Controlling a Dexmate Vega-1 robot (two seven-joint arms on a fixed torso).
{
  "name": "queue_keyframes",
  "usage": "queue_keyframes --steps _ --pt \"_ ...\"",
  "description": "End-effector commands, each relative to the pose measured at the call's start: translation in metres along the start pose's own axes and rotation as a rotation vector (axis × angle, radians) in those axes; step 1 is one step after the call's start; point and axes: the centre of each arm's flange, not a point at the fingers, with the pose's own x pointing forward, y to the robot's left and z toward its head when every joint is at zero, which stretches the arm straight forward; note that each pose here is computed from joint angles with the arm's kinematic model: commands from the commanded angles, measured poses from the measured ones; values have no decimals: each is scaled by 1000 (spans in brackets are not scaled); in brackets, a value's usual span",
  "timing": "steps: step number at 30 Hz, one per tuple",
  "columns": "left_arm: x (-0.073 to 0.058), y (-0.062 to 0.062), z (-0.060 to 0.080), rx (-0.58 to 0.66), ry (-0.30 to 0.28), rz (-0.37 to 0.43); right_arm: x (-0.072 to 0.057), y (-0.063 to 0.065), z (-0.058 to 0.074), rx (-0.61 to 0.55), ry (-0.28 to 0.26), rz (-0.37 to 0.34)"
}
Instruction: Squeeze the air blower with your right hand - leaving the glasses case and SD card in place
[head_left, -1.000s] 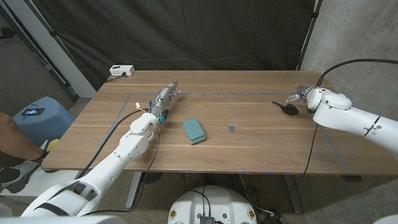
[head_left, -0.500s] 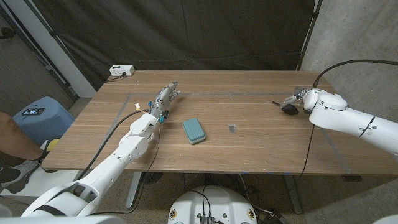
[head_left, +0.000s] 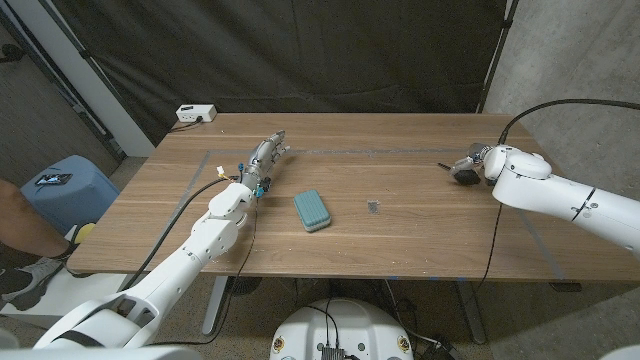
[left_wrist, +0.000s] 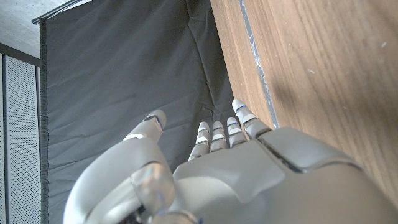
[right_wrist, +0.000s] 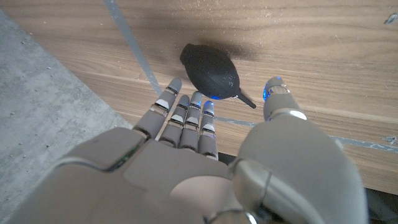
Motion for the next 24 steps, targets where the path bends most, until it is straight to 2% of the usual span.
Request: queue_keyframes --steps 1,15,24 --pt "-1 1 2 4 3 1 6 2 -1 -20 0 14" --pt "-1 -2 1 1 8 -7 7 5 -10 -37 9 27" --pt "5 -5 1 3 10 -26 10 6 -17 -38 25 27"
